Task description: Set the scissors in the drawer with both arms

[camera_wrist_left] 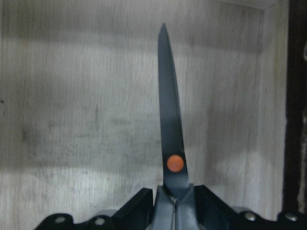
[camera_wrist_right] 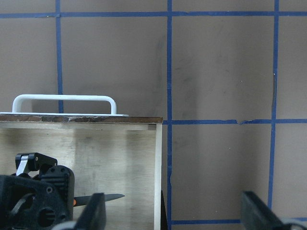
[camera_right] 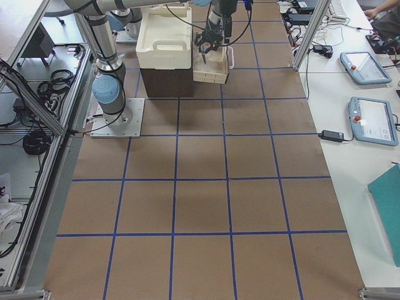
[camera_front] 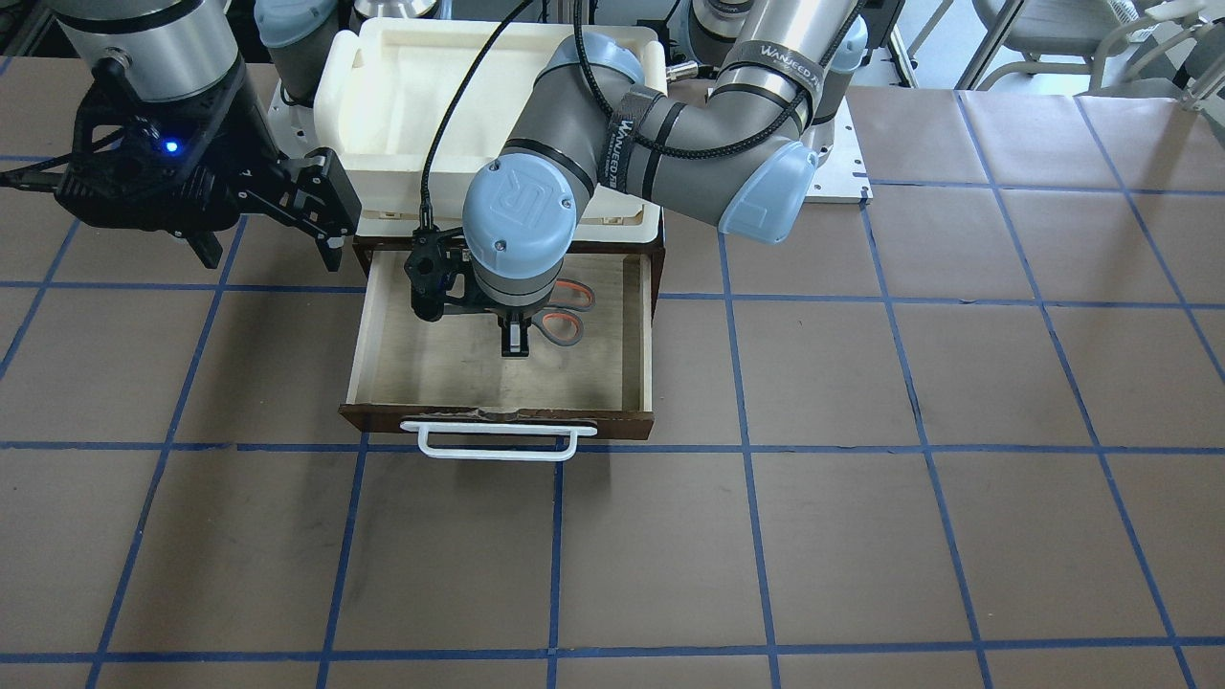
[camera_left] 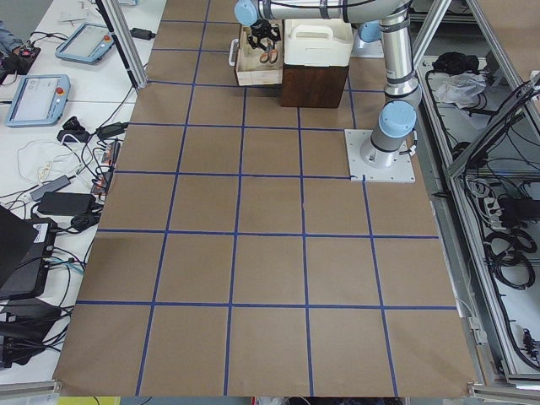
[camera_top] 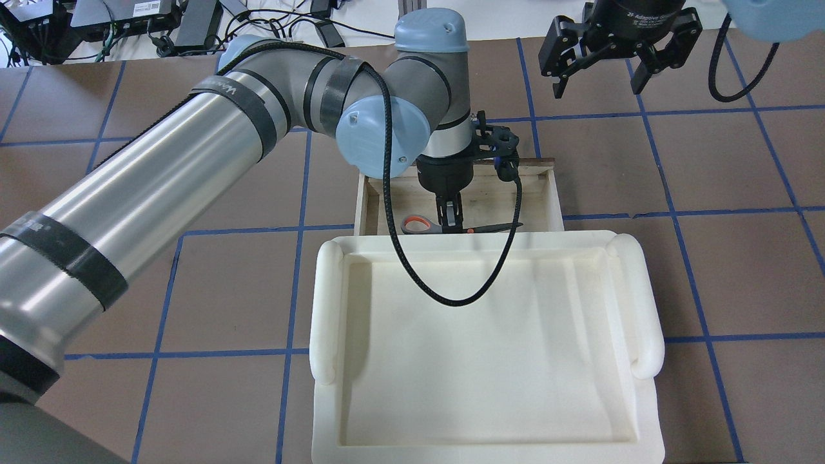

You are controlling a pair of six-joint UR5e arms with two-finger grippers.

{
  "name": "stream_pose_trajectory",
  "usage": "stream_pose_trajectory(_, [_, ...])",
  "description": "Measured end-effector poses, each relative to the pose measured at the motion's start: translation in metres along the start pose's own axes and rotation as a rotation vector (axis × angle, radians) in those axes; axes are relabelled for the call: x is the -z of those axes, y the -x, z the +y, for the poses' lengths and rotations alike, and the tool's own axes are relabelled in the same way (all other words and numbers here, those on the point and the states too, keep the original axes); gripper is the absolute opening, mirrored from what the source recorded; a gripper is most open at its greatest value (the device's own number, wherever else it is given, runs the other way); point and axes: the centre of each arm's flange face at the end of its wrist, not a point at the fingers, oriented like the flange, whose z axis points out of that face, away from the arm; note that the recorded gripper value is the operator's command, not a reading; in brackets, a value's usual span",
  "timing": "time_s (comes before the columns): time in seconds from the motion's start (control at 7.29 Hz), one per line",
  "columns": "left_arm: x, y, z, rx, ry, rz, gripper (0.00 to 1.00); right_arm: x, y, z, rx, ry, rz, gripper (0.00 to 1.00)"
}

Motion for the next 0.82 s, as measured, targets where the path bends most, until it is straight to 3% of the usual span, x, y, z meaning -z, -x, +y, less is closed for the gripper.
stream_pose_trajectory(0.14, [0.000,0.000,-0.001,0.006,-0.010,0.006,0.99,0.000,0.000,0.000,0.000,0.000,0.000,1.00])
stream_pose_trajectory(0.82, [0.022,-0.011,-0.002,0.025,-0.062,-0.015,1.00,0.000,0.000,0.001,-0.002,0.000,-0.001,1.00])
